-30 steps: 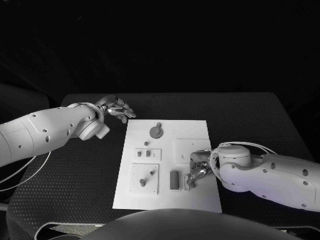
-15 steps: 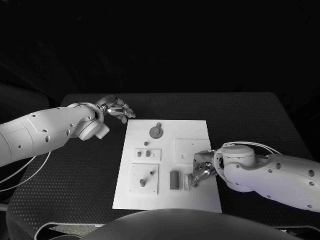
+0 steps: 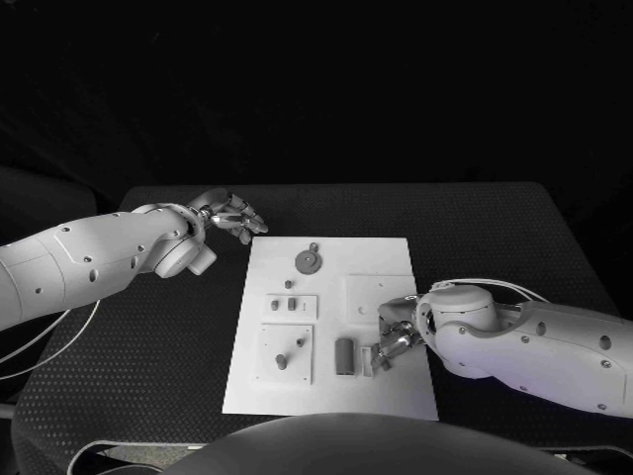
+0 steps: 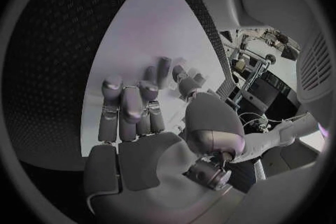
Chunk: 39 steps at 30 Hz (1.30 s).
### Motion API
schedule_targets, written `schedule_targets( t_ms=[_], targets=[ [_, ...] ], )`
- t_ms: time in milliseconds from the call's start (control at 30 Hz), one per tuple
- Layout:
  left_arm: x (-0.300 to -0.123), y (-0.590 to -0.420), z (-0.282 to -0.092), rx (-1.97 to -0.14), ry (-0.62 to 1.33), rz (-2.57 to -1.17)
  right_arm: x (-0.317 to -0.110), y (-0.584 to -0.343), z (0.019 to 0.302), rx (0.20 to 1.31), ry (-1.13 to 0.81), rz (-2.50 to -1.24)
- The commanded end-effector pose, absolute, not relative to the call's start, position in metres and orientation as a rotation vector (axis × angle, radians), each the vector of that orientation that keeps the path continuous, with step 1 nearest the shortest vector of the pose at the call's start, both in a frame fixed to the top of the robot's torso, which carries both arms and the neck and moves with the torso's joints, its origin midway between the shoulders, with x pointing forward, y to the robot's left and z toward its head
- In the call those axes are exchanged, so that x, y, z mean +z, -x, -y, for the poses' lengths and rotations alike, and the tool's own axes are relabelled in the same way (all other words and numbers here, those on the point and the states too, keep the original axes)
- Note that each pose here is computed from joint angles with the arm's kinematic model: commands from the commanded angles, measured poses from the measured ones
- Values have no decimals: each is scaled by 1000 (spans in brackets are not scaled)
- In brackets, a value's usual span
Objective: Assemble the parts on the task board
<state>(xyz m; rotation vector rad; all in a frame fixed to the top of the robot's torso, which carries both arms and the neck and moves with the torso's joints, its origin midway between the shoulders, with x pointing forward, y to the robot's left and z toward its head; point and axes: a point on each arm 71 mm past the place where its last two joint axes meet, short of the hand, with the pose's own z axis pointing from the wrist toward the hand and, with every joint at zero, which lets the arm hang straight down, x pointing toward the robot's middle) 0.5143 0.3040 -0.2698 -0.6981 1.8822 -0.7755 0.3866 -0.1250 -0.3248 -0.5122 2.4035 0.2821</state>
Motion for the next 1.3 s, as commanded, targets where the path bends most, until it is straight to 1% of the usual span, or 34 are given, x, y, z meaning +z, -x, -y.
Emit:
schedule_targets(
  t_ms=[33, 300, 700, 1300],
  targets=[
    [-270, -514, -301, -789, 688, -1892, -337, -384, 134, 156, 598, -2440],
    [-270, -514, -301, -788, 689, -1894, -339, -381, 129, 166, 645, -2481],
    [-270, -514, -302, -786, 689, -1897, -342, -377, 132, 174, 669, -2549],
    [-270, -514, -302, -783, 689, -1896, -343, -380, 138, 163, 650, -2544]
  ],
)
